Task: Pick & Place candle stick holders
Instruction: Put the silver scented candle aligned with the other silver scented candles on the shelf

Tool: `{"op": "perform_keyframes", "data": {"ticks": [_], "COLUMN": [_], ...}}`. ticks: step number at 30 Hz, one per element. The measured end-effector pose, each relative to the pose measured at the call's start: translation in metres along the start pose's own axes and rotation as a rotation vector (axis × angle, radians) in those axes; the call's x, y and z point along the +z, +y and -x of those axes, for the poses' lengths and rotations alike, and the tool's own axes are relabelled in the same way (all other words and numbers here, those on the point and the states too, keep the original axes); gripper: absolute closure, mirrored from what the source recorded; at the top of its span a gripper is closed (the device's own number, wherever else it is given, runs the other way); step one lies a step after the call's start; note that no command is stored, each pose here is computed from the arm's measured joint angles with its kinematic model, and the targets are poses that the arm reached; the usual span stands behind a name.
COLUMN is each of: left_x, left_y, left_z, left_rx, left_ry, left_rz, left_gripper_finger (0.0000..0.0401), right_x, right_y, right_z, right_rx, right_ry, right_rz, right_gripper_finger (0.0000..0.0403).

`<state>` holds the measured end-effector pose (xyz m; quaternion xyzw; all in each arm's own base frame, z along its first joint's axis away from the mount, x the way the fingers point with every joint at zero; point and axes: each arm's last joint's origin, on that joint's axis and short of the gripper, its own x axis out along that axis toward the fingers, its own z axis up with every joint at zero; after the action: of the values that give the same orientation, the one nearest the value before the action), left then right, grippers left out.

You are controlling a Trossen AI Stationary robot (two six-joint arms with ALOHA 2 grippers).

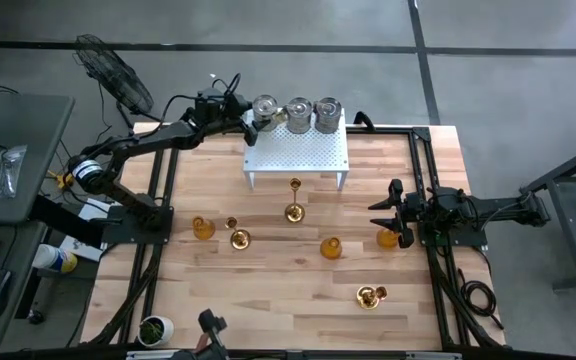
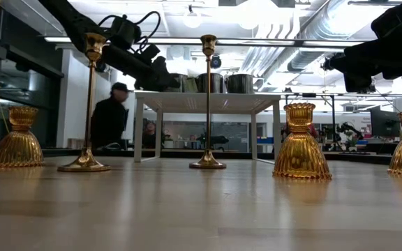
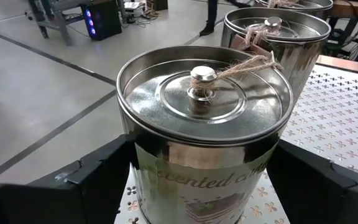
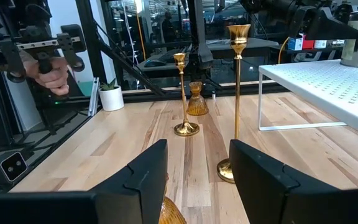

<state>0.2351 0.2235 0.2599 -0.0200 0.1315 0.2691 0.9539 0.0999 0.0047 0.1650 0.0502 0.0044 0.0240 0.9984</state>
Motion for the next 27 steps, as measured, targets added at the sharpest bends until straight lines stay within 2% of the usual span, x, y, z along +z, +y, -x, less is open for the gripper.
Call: {"op": "perform_keyframes", "data": {"ticks": [9, 15, 27], "left_x": [-0.003, -0.001, 0.021], "left_y": [0.0, 0.0, -0.002], "left_z": [0.0, 0.0, 0.014], "left_rx": [0.002, 0.001, -0.04], "left_ry": [0.02, 0.012, 0.009], "left_rz": [-0.002, -0.001, -0.011], "left_gripper_finger": [0.0007, 0.0007, 0.0006], "right_x": [0.0, 0.0, 0.0], "right_y": [0.0, 0.0, 0.0], "right_z": [0.0, 0.0, 0.0], "right_rx": [0.0, 0.0, 0.0], "right_ry": [0.0, 0.0, 0.0], "right_rz": [0.0, 0.0, 0.0], "right_gripper_finger": [0.0238, 0.0238, 0.0238]}}
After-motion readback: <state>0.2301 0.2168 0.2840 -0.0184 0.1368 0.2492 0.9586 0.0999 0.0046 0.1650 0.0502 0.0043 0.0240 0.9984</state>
